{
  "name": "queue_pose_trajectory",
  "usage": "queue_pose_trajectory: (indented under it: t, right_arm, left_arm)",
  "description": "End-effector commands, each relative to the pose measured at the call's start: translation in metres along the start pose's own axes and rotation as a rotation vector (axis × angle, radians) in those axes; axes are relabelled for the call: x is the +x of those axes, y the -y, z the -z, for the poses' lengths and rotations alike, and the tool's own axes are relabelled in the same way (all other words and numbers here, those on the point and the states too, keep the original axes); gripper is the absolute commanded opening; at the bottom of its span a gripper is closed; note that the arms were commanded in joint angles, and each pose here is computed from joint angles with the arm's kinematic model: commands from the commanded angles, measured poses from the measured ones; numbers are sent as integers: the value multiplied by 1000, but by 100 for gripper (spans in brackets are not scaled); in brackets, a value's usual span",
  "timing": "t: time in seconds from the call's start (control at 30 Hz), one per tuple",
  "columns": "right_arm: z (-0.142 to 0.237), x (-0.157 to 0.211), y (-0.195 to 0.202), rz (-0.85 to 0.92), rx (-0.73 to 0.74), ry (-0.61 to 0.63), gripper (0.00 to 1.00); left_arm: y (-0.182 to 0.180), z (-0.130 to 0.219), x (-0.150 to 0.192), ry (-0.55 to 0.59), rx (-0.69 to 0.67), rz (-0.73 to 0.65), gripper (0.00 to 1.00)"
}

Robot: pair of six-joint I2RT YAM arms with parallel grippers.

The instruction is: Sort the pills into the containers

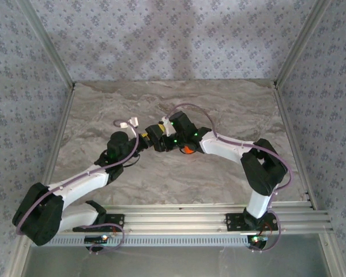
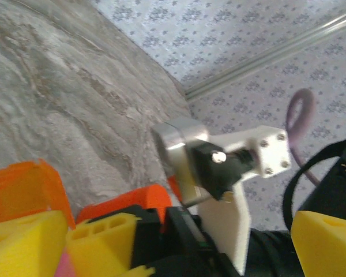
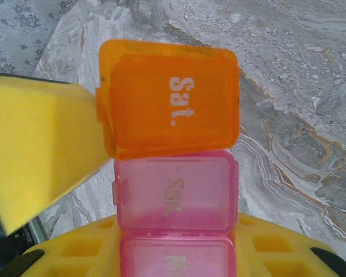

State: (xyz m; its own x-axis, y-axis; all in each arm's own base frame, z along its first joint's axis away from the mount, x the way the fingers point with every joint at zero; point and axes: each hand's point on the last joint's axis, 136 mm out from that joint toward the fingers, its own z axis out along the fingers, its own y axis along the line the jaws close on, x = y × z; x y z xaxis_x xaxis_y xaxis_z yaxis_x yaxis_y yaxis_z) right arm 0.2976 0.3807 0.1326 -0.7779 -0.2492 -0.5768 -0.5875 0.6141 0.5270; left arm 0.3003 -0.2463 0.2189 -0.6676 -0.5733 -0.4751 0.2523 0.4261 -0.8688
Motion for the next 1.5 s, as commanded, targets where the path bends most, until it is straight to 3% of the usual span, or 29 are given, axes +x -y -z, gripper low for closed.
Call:
queue_pose_trajectory:
  t: [0.0,0.13,0.33,0.57,0.9,1.1,1.3,1.47]
  right_arm:
    - [-3,-7,-6,0,-31,12,34]
    - [-6,9,4,-18,-16,-17,34]
    - [-4,30,17,-21,7,-57,35]
    - [-12,79,32,93,60,-242,37]
    - [-28,132,43,406,169,-491,39]
    - [-29,144,53,472,193,-546,43]
    - [-24,146,61,484,237,-567,62]
    - [-12,136,76,451,330,-552,62]
  left_arm:
    - [29,-1,-7,15,87,3,99]
    - [30,0,-10,33,74,4,99]
    - [5,25,-29,160,-83,-37,99]
    - [-38,62,-51,252,-246,-53,99]
    - [-93,78,-54,190,-425,-81,99]
    - [-108,75,-51,151,-471,-101,99]
    - [-115,69,-46,130,-474,-100,99]
    - [-117,65,-45,109,-479,-108,99]
